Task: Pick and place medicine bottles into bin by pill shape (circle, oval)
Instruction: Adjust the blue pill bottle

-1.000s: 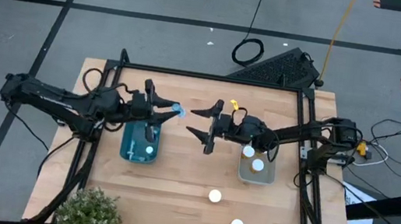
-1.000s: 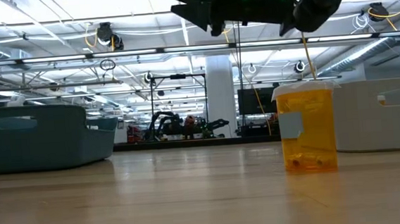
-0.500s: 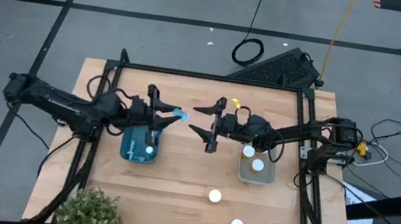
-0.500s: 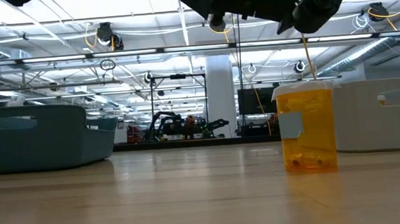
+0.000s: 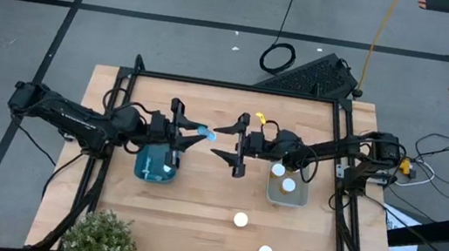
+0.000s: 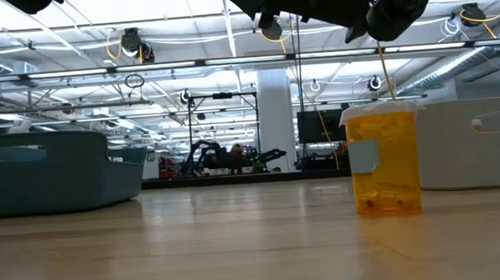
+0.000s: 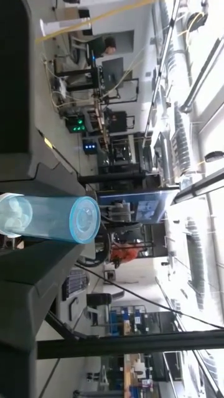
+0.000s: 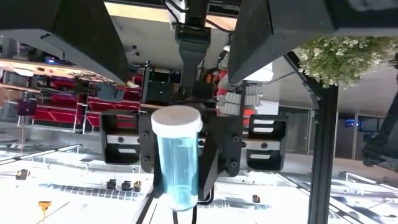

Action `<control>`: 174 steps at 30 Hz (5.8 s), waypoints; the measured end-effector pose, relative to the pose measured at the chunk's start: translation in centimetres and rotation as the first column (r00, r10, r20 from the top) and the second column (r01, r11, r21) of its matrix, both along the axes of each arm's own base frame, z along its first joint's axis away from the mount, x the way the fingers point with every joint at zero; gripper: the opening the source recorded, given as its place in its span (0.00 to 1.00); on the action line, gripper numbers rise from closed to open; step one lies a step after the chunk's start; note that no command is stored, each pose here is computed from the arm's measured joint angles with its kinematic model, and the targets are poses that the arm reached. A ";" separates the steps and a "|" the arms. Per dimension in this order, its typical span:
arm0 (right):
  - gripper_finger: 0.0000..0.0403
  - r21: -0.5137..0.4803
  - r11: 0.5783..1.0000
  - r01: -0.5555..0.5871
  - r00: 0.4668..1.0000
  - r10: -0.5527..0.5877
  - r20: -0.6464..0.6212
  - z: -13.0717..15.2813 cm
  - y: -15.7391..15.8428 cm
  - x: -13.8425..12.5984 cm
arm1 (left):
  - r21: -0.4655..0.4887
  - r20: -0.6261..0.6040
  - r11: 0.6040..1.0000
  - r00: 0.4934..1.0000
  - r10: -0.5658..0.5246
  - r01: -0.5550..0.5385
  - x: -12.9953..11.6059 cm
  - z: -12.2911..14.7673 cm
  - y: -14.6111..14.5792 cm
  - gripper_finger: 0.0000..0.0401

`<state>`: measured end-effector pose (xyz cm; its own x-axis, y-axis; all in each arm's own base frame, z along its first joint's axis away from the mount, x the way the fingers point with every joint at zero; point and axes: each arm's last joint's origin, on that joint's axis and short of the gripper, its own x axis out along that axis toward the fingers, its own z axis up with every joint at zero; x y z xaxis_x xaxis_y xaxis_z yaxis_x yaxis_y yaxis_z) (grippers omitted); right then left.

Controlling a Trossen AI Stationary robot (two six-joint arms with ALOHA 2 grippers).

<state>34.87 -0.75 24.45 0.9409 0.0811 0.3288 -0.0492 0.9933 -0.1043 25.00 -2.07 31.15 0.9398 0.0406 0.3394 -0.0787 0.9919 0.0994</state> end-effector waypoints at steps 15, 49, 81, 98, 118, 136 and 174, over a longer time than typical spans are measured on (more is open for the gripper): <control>0.63 -0.023 1.000 0.010 0.999 -0.009 0.053 0.5 0.0 -0.2 | 0.008 0.004 1.000 1.000 0.002 -0.002 0.0 0.0 0.0 0.28; 0.27 0.013 0.995 -0.100 0.993 0.099 0.072 1.7 -0.3 0.4 | 0.057 0.019 0.998 1.000 0.003 -0.004 1.2 -0.9 0.4 0.28; 0.30 0.190 0.981 0.045 0.839 0.066 -0.539 -4.3 -0.7 0.9 | -0.100 -0.591 0.988 0.806 0.037 -0.118 -3.1 -3.9 0.6 0.77; 0.30 0.090 0.992 0.084 0.794 -0.012 -0.608 -1.2 -0.7 -1.7 | -0.042 -0.690 0.991 0.721 0.063 -0.127 2.1 -5.2 2.0 0.61; 0.30 0.070 0.995 0.075 0.801 -0.018 -0.598 -0.8 -0.7 -1.8 | -0.059 -0.697 0.994 0.717 0.021 -0.086 2.1 -5.2 1.8 0.32; 0.30 0.055 0.996 0.067 0.818 -0.024 -0.574 -0.6 -0.7 -1.7 | -0.014 -0.669 0.997 0.741 0.047 -0.075 2.2 -4.9 1.8 0.24; 0.62 -0.006 0.999 0.053 0.996 -0.053 0.074 1.1 -0.6 -4.7 | 0.036 0.005 0.999 1.000 0.018 -0.018 1.8 -2.1 2.0 0.27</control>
